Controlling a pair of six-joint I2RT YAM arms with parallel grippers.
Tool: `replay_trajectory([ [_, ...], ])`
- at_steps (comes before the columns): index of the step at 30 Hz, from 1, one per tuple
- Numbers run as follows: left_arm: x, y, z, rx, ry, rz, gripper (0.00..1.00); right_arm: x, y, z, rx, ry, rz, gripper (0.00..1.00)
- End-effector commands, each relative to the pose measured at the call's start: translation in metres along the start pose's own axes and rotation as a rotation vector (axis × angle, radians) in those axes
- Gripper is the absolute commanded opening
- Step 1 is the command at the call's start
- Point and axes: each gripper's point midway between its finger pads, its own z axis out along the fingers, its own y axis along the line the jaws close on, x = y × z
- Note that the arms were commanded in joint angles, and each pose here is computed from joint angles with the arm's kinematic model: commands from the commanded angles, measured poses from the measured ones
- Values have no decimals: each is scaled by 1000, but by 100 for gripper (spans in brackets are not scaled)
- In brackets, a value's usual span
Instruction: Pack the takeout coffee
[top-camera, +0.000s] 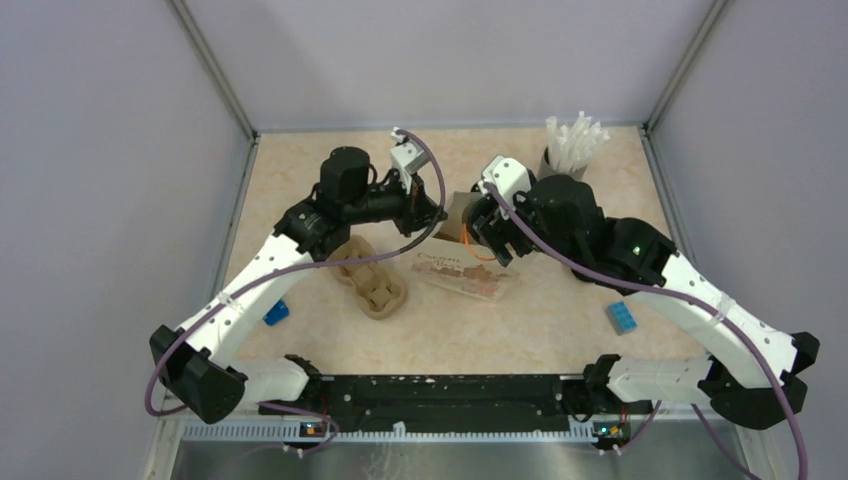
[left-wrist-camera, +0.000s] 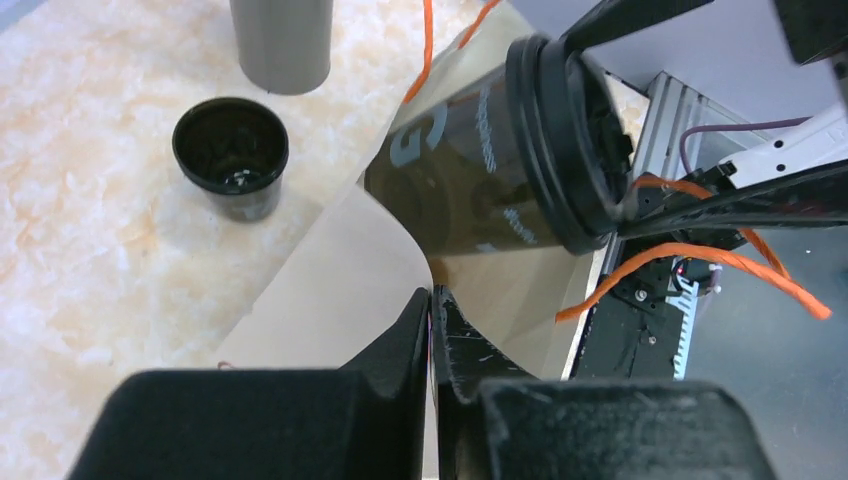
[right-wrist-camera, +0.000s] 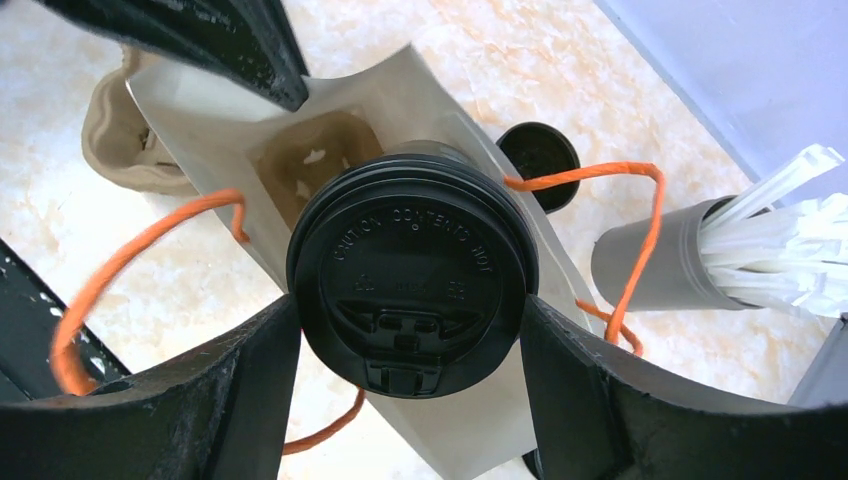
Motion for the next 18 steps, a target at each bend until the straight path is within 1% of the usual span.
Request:
replay_trajectory([
  [1,-22,-14,0,86,-115,93,7,4,8,-6,-46,-28,-29,59],
  [4,-21,-20,1,119,-175,91,8,14,9,-4,-49,-8,-53,58],
  [7,-23,-22,0,127,-240,97,10,17,8,0,-46,-6,-97,58],
  [9,-24,-16,3,104,-243,78,20,17,10,1,-58,-9,-117,58],
  [11,-22,-11,5,74,-222,49,28,20,15,4,-81,0,-128,58],
  [12,-25,-8,4,53,-216,37,36,22,17,5,-93,7,-129,58],
  [13,-21,-2,3,11,-187,0,43,24,20,5,-106,14,-129,58],
  [15,-17,7,-3,-72,-137,-55,51,27,24,5,-124,21,-121,57],
  [16,-9,11,-8,-113,-89,-89,55,28,26,4,-132,21,-114,57],
  [18,-3,8,-16,-135,-36,-121,65,29,30,3,-146,18,-113,57],
])
